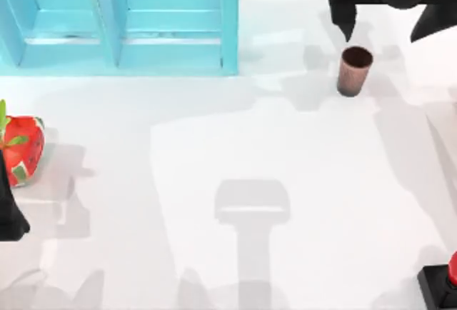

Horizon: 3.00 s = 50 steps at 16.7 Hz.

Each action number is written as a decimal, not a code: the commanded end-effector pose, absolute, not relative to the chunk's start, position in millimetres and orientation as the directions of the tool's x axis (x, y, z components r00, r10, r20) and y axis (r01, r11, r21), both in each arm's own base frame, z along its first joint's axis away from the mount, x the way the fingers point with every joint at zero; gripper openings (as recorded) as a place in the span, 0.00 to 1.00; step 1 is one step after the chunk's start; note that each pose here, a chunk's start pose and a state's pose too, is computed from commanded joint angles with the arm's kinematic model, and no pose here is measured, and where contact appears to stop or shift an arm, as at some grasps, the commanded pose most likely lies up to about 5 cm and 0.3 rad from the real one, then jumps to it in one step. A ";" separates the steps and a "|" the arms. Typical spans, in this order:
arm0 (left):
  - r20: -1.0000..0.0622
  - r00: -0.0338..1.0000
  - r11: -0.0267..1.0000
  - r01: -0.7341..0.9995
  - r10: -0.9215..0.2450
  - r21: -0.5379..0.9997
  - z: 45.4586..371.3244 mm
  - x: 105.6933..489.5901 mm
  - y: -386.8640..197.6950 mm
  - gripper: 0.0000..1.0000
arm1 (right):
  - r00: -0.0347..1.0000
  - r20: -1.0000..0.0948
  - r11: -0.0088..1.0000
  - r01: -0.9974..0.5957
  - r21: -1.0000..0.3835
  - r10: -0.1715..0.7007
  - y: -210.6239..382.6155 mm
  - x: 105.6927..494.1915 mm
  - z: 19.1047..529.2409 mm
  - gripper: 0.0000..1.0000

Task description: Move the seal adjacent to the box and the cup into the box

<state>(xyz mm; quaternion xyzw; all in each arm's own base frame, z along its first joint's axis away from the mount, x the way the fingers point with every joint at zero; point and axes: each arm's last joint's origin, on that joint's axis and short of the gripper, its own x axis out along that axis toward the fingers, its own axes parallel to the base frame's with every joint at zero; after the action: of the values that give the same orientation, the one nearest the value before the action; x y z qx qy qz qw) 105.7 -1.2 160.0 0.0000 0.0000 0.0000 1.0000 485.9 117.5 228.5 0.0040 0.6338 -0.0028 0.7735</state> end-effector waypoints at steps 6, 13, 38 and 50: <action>0.000 1.000 1.000 0.000 0.000 0.000 160.0 105.7 -1.2 1.00 | 0.193 -0.981 1.000 0.005 0.000 -0.001 119.6 487.8 224.0 1.00; 0.000 1.000 1.000 0.000 0.000 0.000 160.0 105.7 -1.2 1.00 | 0.197 -0.980 1.000 0.010 0.000 -0.002 117.7 499.3 182.7 1.00; 0.000 1.000 1.000 0.000 0.000 0.000 160.0 105.7 -1.2 1.00 | 0.197 -0.980 1.000 0.010 0.000 -0.002 116.5 504.4 146.7 0.00; 0.000 1.000 1.000 0.000 0.000 0.000 160.0 105.7 -1.2 1.00 | 0.175 -0.985 1.000 -0.004 -0.005 -0.005 92.4 511.1 170.6 0.00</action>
<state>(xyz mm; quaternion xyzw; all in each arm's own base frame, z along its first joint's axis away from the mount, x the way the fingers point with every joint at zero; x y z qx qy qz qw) 105.7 -1.2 160.0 0.0000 0.0000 0.0000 1.0000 511.1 92.4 170.6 -0.0031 0.6424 -0.0003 0.7663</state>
